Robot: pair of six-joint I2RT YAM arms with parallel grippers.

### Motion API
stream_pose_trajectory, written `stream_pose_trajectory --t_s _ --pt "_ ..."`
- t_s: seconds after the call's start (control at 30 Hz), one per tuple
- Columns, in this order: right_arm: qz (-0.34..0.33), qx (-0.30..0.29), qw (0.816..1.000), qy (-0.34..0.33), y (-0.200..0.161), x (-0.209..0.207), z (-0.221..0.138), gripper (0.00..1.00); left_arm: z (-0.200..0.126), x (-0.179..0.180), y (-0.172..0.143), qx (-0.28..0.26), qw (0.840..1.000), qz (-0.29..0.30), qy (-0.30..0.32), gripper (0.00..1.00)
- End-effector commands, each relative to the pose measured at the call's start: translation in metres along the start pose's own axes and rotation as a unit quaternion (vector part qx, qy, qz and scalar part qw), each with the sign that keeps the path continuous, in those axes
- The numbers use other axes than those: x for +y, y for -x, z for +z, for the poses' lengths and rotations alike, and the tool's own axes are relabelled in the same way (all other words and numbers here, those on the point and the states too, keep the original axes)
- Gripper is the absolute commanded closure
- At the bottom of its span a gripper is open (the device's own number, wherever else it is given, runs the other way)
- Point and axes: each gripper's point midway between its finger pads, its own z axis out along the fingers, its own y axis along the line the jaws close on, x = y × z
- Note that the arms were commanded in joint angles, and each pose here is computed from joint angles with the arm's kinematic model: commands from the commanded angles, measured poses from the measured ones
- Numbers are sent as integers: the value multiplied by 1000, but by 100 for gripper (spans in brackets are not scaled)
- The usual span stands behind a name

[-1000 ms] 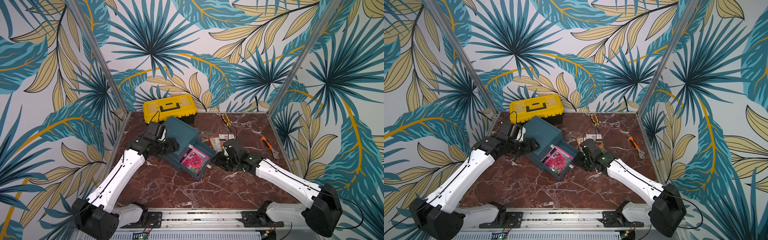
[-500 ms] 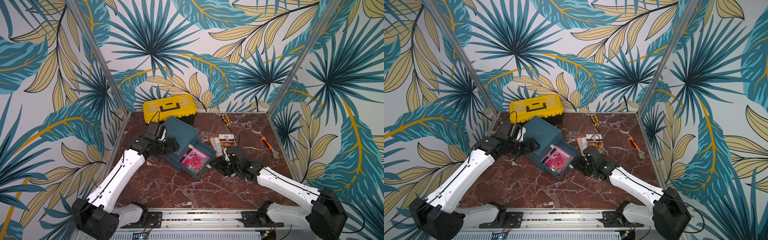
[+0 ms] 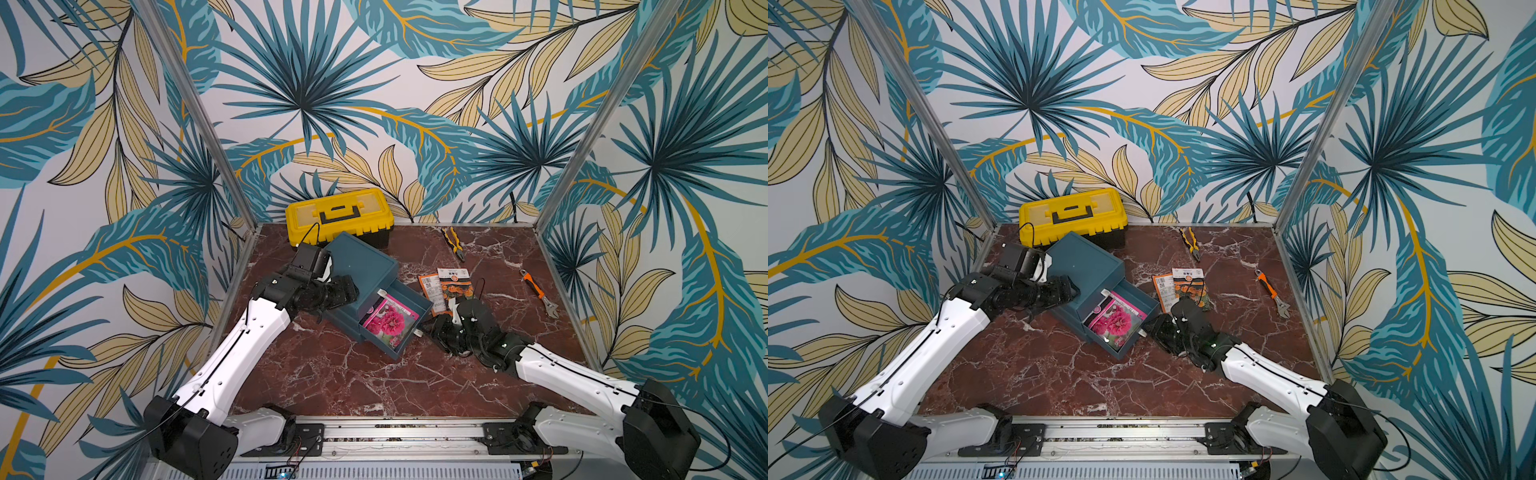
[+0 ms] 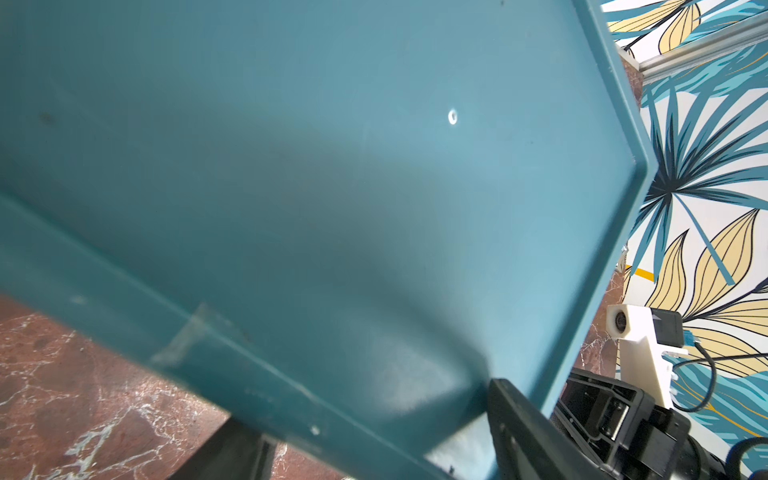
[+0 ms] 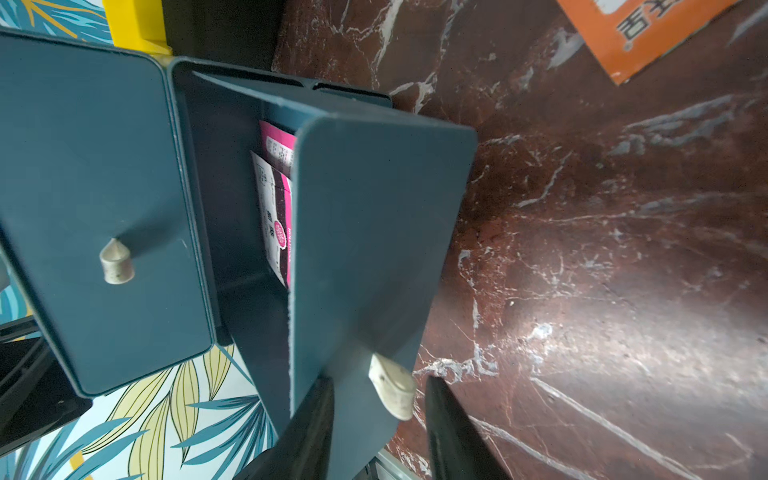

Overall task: Take the seed bags out of the drawer
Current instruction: Open the drawer in the storage box.

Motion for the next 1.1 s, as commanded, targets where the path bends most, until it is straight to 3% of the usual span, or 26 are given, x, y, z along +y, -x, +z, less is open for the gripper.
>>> stream_pose_trajectory --t_s 0.0,0.43,0.6,0.8,1.07 --pt "9 7 1000 16 -4 0 4 63 8 7 -8 23 1000 8 14 19" --pt "24 12 1000 11 -8 -11 10 73 7 6 -8 23 1000 8 15 19" --pt "26 10 1000 12 -7 -11 10 81 7 6 -9 24 1000 8 15 19" --pt "30 6 1000 6 -6 -13 8 99 7 7 -8 24 1000 8 18 19" --pt "27 1 1000 -5 -7 -19 -3 100 7 6 -7 21 1000 8 17 19"
